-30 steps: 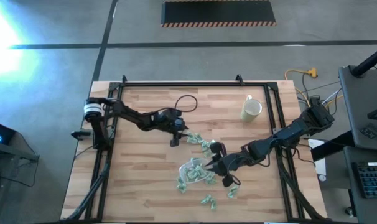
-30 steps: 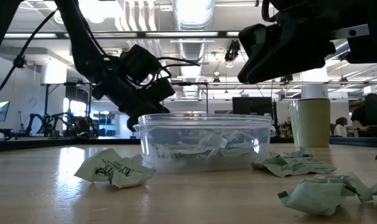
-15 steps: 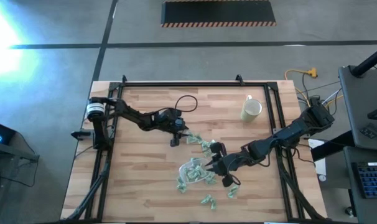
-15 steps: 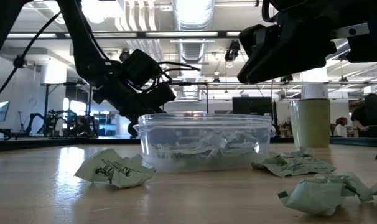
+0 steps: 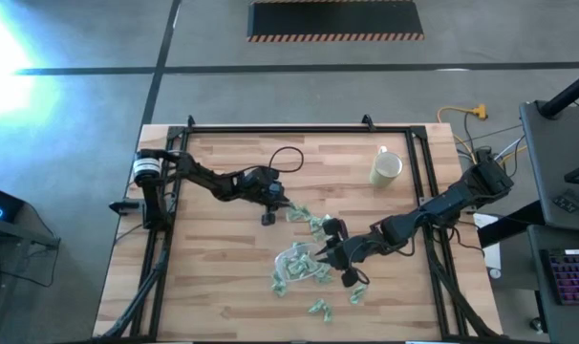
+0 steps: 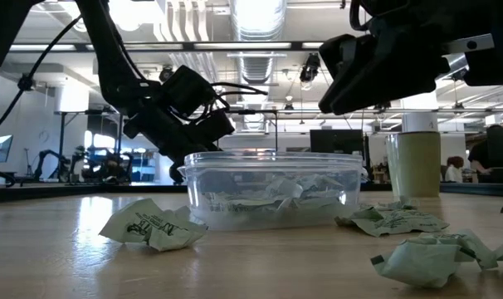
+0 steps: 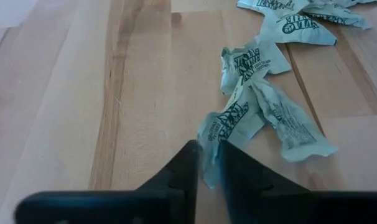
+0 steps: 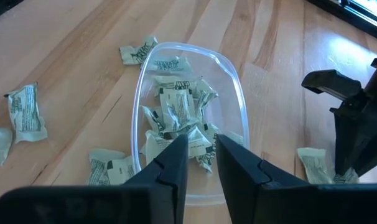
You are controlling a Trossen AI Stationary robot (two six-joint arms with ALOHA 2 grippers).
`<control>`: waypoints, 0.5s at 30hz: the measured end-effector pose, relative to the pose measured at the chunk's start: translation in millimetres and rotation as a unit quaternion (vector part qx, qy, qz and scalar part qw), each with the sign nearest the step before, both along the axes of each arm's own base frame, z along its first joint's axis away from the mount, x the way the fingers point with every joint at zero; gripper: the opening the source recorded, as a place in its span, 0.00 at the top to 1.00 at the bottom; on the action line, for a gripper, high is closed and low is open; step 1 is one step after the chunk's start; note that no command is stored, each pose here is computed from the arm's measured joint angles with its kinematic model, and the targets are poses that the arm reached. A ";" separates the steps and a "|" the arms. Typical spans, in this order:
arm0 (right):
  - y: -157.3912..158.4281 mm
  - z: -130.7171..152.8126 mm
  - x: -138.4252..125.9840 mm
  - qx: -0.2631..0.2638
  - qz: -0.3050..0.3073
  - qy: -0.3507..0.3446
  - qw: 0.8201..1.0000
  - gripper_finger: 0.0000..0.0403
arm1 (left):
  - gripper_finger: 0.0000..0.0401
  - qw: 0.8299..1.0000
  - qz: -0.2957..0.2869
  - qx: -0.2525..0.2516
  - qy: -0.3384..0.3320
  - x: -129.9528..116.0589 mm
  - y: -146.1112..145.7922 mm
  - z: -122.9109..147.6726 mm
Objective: Pick and place items into bin
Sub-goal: Put the Stevia packet into the transparent bin
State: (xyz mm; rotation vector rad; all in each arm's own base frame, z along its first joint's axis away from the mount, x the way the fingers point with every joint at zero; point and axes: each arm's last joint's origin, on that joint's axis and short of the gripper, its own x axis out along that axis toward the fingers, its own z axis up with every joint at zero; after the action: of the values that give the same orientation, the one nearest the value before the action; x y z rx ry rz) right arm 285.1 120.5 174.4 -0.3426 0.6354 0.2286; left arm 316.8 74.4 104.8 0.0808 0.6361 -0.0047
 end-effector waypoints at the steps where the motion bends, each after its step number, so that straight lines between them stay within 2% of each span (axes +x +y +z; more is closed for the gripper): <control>1: 0.0 -0.1 -0.1 0.000 0.000 0.001 1.000 0.81 | 0.92 1.000 0.000 0.000 0.000 0.0 0.0 0.0; 5: -0.2 -0.5 -0.3 0.002 -0.002 0.003 1.000 0.81 | 0.99 1.000 0.000 0.000 0.000 0.0 -0.1 0.3; 15: -0.3 -1.1 -0.8 0.000 -0.002 0.006 1.000 0.84 | 1.00 0.999 0.035 0.026 -0.021 -1.0 -2.5 18.5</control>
State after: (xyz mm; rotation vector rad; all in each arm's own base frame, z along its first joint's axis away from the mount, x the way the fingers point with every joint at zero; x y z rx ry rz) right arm 284.3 120.2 173.4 -0.3389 0.6478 0.2264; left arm 315.8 71.9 123.4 0.1087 0.5969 0.0802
